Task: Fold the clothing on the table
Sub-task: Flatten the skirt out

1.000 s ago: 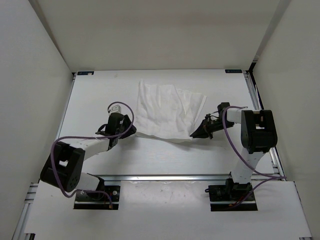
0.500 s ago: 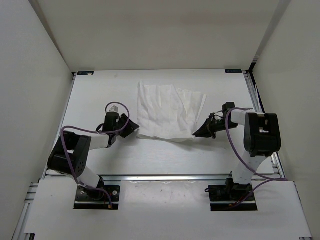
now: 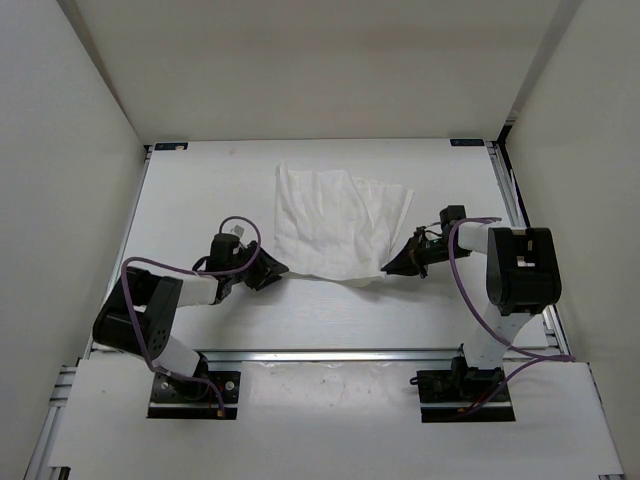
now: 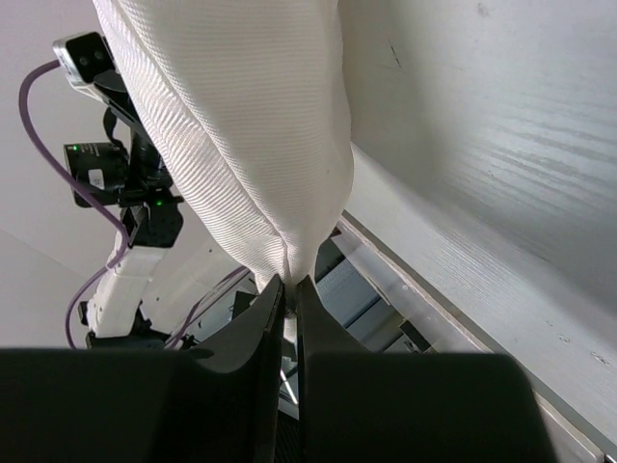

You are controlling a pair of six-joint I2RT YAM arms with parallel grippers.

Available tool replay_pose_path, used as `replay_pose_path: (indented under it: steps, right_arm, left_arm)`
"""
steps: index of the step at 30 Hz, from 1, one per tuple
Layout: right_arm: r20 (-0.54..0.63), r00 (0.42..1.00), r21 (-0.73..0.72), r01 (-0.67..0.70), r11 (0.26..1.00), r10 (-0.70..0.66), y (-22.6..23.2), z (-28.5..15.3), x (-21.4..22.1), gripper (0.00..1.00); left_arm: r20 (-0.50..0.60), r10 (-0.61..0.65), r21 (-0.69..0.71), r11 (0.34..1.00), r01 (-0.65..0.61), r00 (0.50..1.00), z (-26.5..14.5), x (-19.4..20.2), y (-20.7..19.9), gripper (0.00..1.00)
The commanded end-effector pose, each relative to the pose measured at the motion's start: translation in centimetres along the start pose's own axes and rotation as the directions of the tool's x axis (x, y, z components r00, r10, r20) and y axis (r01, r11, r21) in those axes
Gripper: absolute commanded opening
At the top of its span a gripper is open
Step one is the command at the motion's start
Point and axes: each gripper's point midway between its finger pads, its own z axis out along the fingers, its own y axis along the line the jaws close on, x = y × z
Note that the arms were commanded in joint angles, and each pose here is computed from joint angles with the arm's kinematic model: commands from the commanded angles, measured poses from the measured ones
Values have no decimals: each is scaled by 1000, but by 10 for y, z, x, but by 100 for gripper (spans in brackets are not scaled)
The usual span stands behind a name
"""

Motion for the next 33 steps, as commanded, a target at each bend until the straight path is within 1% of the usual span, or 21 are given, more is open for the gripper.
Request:
replay_pose_path:
  steps: [1, 4, 7, 11, 17, 21, 22, 23, 25, 28, 33]
  right_arm:
    - [3, 999, -36, 34, 999, -34, 16, -5, 3, 0]
    - [4, 1000, -37, 28, 999, -28, 15, -7, 2, 0]
    - [10, 999, -49, 32, 998, -32, 18, -10, 1, 0]
    - [19, 999, -56, 28, 998, -27, 18, -14, 0, 0]
    - [28, 999, -62, 29, 998, -27, 16, -17, 1, 0]
    - [25, 1000, -66, 14, 998, -12, 14, -17, 2, 0]
    - [46, 999, -77, 12, 997, -8, 15, -23, -5, 0]
    - [47, 999, -74, 4, 997, 0, 14, -23, -6, 0]
    - [44, 999, -76, 10, 997, -7, 15, -21, -5, 0]
    - [29, 1000, -70, 0, 998, 2, 15, -17, -4, 0]
    - [43, 999, -82, 17, 997, -14, 20, -19, -8, 0]
  left_arm:
    - [-33, -82, -68, 995, 79, 996, 1, 22, 29, 52]
    - [-3, -75, -62, 995, 74, 997, 9, 9, 27, 52]
    - [43, -82, -37, 996, 84, 996, 17, -14, 17, 52]
    - [56, -91, -52, 994, 94, 994, 23, -28, 22, 51]
    - [101, -95, -94, 990, 105, 990, 13, -40, 40, 51]
    - [93, -80, -91, 992, 88, 992, 14, -42, 39, 51]
    - [101, -77, -97, 992, 87, 992, 14, -43, 39, 51]
    - [95, -83, -101, 991, 93, 992, 15, -41, 43, 50]
    - [81, -86, -73, 993, 92, 993, 18, -38, 35, 48]
    - [53, -94, -59, 994, 97, 994, 23, -29, 31, 49]
    - [17, -107, -37, 994, 108, 994, 33, -17, 22, 48]
